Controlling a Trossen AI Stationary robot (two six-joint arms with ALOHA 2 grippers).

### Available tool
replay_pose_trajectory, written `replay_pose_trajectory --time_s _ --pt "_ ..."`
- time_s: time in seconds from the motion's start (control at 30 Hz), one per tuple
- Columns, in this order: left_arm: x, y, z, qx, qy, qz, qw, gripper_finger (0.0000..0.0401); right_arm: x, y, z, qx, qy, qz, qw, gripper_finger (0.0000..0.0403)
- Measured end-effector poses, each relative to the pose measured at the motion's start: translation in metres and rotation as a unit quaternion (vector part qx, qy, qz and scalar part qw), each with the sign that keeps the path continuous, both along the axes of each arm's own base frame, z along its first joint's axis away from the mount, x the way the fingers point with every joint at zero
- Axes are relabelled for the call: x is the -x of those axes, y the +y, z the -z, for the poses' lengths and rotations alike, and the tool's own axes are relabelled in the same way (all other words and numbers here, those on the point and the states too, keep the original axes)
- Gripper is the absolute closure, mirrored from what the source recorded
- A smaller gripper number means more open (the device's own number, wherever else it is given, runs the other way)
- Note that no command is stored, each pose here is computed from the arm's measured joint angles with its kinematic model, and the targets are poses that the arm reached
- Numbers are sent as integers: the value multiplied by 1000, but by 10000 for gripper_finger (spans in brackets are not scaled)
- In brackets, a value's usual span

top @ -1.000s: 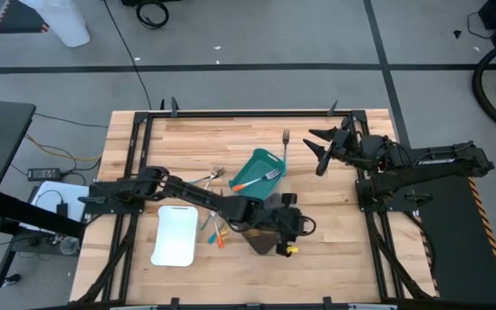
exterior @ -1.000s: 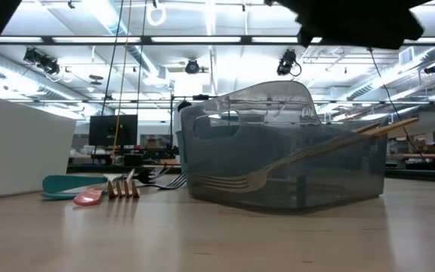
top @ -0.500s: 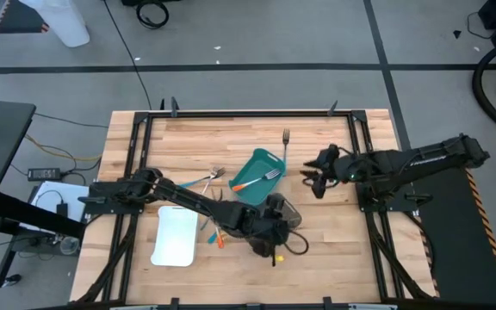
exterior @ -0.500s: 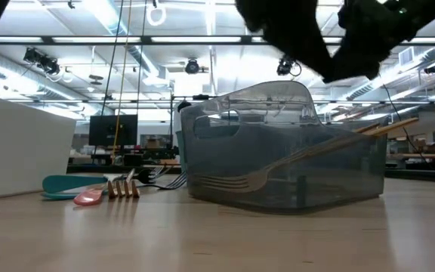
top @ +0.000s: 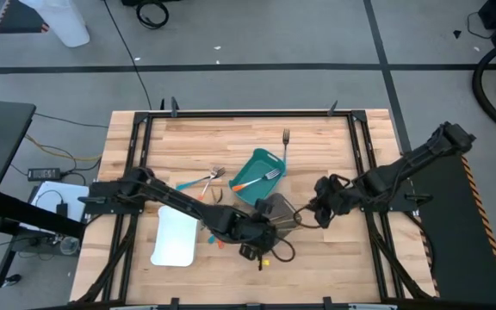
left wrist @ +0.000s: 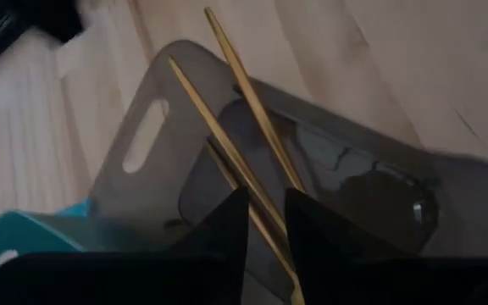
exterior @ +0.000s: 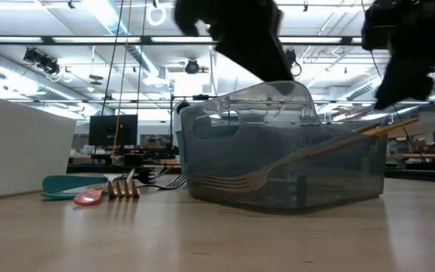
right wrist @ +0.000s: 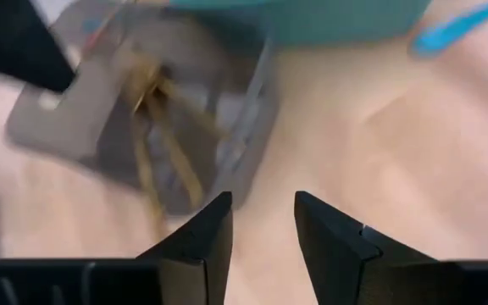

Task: Sort silverware by color (type)
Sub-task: Put the gold fork into the black transparent bin

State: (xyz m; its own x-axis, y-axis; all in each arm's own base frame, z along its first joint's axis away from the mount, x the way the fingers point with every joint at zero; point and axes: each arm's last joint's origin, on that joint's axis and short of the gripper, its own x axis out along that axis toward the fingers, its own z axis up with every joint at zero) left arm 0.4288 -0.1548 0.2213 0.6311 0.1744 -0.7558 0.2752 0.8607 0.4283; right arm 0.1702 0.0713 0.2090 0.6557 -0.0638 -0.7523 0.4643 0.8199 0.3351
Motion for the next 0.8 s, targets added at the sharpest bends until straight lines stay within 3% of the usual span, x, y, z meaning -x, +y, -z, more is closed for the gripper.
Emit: replay_pose_trajectory --time_s 0.13,0.3,0.47,0.63,0.8 --pt "19 7 -7 17 -36 -1 999 322 0 11 5 -70 27 -8 997 265" --pt "49 23 -13 43 -40 -33 998 323 -5 21 15 -104 54 1 993 265" --pt "74 35 -1 68 -32 -70 995 323 -19 35 27 -142 57 -18 988 265" --pt "82 45 16 104 -35 -82 991 323 -27 43 33 -164 52 -35 985 265" --pt "78 64 27 194 -35 -101 975 323 -32 47 38 -163 50 -31 985 265"
